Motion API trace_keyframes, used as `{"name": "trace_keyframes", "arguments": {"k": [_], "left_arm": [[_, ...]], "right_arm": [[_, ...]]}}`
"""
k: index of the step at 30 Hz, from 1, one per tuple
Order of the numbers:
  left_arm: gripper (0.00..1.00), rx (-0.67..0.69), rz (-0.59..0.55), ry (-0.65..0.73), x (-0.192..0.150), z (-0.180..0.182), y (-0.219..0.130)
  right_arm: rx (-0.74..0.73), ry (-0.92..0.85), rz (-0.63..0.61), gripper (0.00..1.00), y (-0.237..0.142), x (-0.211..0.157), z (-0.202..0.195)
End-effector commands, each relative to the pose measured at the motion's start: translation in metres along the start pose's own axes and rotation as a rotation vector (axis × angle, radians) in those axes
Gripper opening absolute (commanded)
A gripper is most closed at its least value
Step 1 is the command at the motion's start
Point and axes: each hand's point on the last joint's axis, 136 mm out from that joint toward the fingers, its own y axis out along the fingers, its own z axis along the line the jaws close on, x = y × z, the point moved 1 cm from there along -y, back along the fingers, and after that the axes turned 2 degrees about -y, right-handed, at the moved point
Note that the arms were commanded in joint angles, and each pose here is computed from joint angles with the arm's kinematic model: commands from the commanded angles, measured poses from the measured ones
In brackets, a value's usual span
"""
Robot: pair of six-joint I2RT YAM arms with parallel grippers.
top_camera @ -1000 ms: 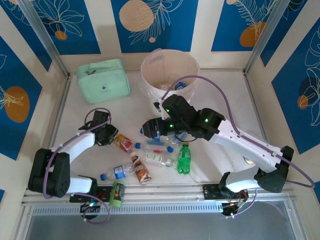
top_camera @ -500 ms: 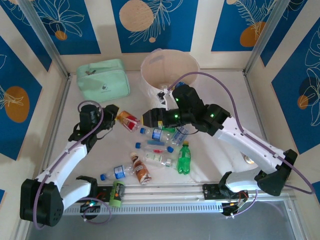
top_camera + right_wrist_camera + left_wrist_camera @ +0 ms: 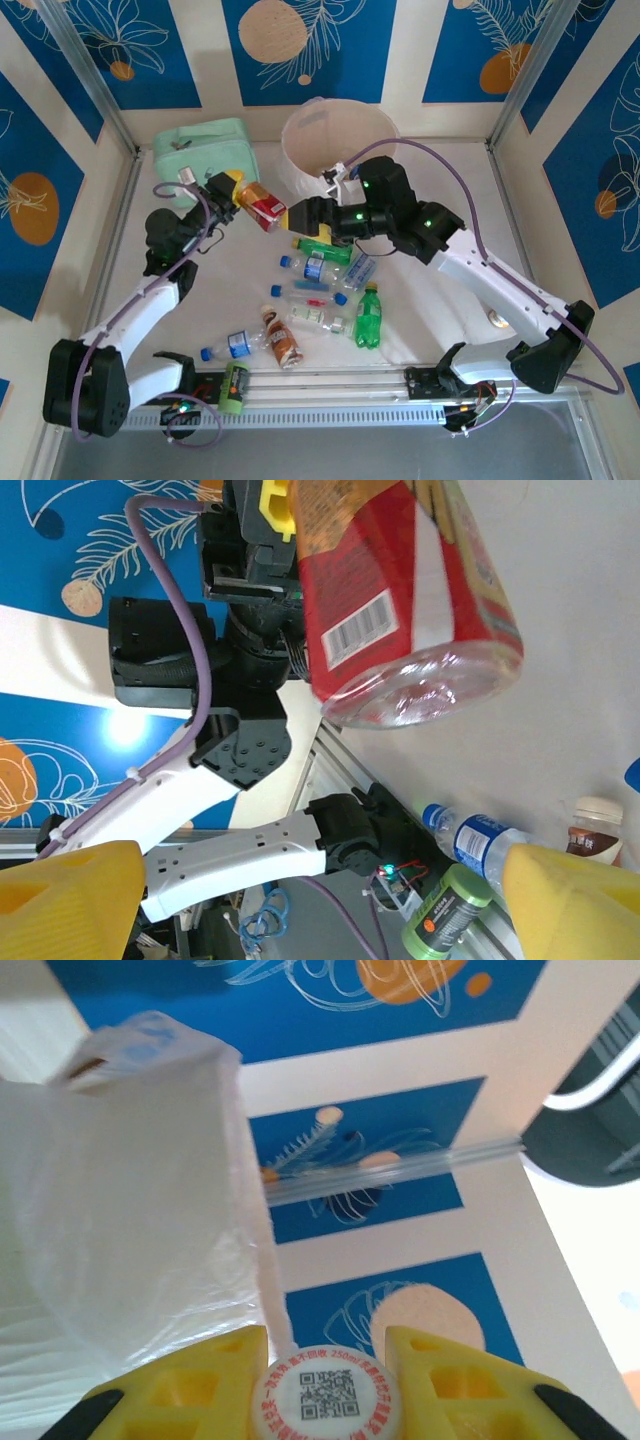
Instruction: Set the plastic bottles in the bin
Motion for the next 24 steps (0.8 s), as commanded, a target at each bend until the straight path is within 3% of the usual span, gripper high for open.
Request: {"name": "trace_keyframes", "arguments": {"k": [1,10,24], "left_arm": [[0.22,-0.198,0.119,0.046,-0.023,-0.052,0.004],[0.24,-0.313,0.264,0.077,-0.058,-0.083,0.014],[0.23,-0.379,0.288,0.022,-0.067,-0.079,0.024]], "right_arm": [[0.058,0.01,0.012,0.93,0.001,0.007,0.01],[0.085,0.027,-0.007,0.93,0.004,0.025,0.006],[0.184,-0.01,-0.007,0.88,0.009,0.025,0.022]]}}
